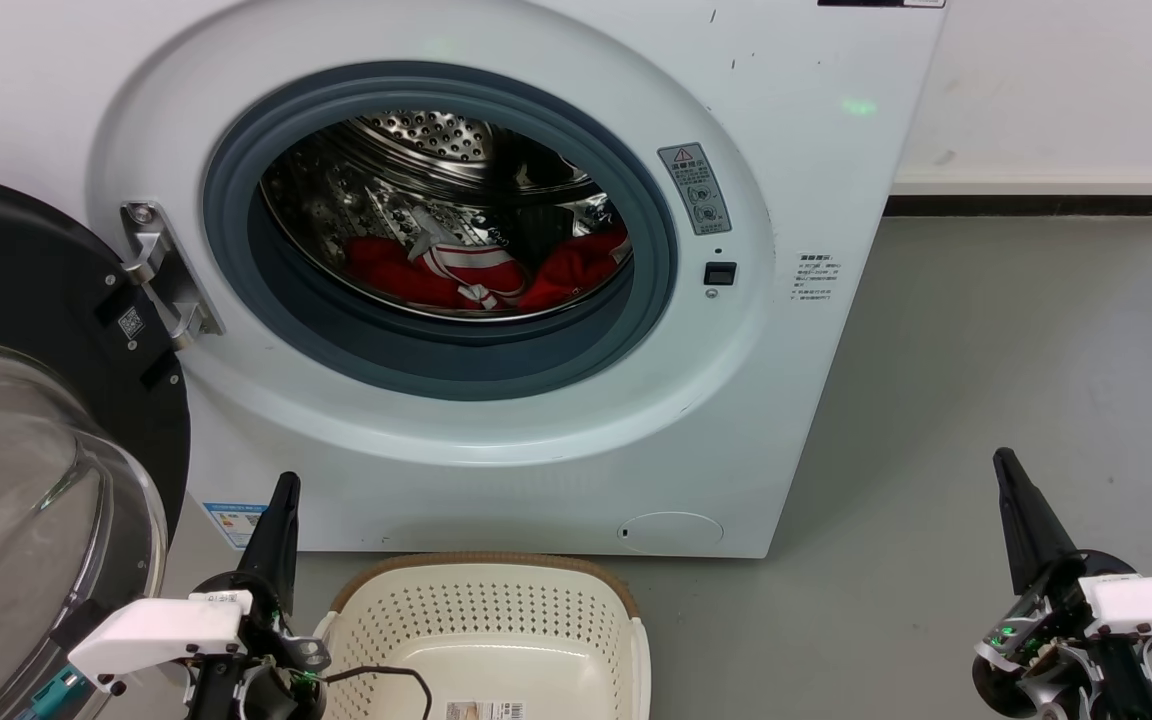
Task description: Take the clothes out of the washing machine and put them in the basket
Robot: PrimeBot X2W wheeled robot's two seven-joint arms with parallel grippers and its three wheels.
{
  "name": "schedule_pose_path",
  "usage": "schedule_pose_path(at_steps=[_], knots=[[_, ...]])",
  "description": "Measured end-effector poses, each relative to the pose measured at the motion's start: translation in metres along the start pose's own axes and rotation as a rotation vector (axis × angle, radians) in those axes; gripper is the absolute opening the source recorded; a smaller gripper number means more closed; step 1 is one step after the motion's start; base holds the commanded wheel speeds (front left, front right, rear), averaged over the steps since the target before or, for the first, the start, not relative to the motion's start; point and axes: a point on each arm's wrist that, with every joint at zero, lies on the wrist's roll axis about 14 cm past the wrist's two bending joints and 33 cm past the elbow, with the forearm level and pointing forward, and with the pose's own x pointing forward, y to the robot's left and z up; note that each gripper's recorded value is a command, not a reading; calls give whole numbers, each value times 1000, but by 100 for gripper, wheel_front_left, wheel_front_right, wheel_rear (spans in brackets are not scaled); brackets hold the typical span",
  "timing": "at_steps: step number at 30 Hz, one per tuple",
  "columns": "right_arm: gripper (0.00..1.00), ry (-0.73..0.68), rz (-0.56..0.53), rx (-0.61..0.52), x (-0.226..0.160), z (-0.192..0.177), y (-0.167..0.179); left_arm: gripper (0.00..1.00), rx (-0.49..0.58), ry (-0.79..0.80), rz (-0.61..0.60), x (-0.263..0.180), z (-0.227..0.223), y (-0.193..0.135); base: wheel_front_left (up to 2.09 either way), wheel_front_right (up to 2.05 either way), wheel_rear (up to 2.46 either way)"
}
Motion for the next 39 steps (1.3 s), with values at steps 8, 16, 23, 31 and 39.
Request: schedule_pose_path(at_steps=[8,16,23,31,39], knots=[[0,0,0,0,0,0,0,0,0,0,0,0,0,0,0,0,0],[0,0,0,0,0,0,0,0,0,0,0,0,0,0,0,0,0],[0,0,0,0,0,0,0,0,0,0,0,0,0,0,0,0,0],[100,-15,-91,3,-15,3,-31,100,-7,-7,90,-15,-1,31,0,0,0],[100,-46,-83,-107,-16,10,-26,100,102,-25,74,-12,2,22,0,0,0]])
